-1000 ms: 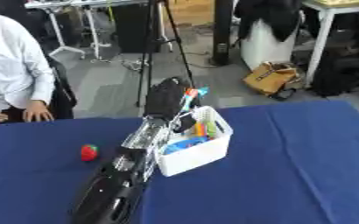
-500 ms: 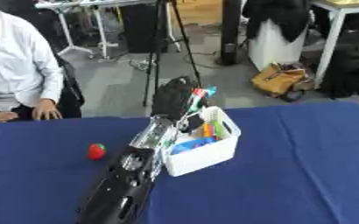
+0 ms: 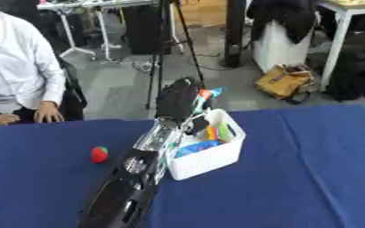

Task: Pick up objects on the table and place them in the box.

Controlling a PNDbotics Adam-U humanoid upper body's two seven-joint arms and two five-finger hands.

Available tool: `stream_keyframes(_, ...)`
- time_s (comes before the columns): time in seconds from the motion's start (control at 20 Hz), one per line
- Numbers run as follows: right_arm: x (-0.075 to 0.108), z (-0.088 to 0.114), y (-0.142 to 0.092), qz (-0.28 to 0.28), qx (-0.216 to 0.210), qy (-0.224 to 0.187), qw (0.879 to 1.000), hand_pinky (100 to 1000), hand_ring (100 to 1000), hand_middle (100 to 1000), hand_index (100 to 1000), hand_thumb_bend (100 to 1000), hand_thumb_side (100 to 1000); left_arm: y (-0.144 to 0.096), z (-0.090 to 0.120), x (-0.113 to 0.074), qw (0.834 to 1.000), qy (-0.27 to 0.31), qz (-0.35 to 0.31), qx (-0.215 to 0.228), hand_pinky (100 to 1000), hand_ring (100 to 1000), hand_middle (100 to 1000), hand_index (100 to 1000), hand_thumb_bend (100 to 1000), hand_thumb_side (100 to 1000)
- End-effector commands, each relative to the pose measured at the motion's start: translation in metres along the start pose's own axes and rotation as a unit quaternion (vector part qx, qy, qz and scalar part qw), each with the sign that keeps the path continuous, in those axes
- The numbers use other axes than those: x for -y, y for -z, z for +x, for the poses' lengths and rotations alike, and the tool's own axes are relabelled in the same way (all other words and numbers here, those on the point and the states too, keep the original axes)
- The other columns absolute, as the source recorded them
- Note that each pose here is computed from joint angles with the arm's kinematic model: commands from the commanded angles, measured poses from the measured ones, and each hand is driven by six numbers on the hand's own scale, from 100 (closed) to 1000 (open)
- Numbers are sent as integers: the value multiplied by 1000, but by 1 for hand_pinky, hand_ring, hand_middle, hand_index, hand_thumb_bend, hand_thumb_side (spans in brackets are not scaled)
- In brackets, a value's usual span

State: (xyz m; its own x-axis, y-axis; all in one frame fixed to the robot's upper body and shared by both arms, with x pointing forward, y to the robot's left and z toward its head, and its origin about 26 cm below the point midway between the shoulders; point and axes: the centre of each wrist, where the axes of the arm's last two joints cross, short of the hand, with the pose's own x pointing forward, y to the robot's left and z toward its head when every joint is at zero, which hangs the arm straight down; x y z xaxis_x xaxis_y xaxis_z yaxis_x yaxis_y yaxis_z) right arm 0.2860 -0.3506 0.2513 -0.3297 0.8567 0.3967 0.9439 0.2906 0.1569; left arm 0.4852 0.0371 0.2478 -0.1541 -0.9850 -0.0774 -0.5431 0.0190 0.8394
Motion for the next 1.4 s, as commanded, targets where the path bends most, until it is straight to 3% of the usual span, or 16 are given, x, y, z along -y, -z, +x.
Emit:
stream_keyframes(0.05,2,3,9,-8,12,5,1000,827,835,625,707,100,668,7,2,-12,999,22,26,7,127,492,553,653,100,373)
stream_keyframes(0.35,2,3,9,-8,13,5,1000,827,835,625,706,100,666,7,4,-13,999,29,19,10,149,508,550,659,100,361)
stream_keyframes(0.45,2,3,9,-8,12,5,1000,826,834,624,706,100,665,6,4,-11,1000,30,6,9,234,579,590,714,100,306)
stream_keyframes(0.5,2,3,9,-8,13,5,1000,826,834,624,706,100,665,6,5,-11,999,31,-1,9,234,579,590,714,100,306)
stream_keyframes(0.75,2,3,10,-8,14,5,1000,826,834,624,705,100,663,7,5,-13,999,48,-12,1,438,707,715,801,100,275)
stream_keyframes(0.85,2,2,9,-8,14,4,1000,826,834,624,705,100,666,7,6,-14,998,55,-18,0,597,767,784,828,100,264)
stream_keyframes(0.9,2,2,9,-8,14,4,1000,826,834,624,705,100,666,7,6,-14,998,58,-21,-1,597,767,784,828,100,264)
stream_keyframes(0.95,2,2,9,-8,14,4,1000,826,834,624,704,100,665,7,6,-14,998,60,-22,-2,689,808,835,857,100,259)
stream_keyframes(1.05,2,2,9,-8,13,4,1000,825,834,624,704,100,664,7,6,-14,998,62,-26,-1,767,843,881,900,100,251)
stream_keyframes(1.15,2,2,9,-8,13,3,1000,825,834,624,704,100,664,7,6,-14,997,65,-35,3,899,918,985,1000,100,245)
stream_keyframes(1.2,2,2,9,-8,13,3,1000,825,834,624,704,100,664,6,7,-13,997,66,-42,7,985,974,1000,1000,100,244)
stream_keyframes(1.4,3,2,9,-8,14,3,1000,825,834,624,703,100,663,6,10,-13,995,67,-77,21,1000,1000,1000,1000,100,283)
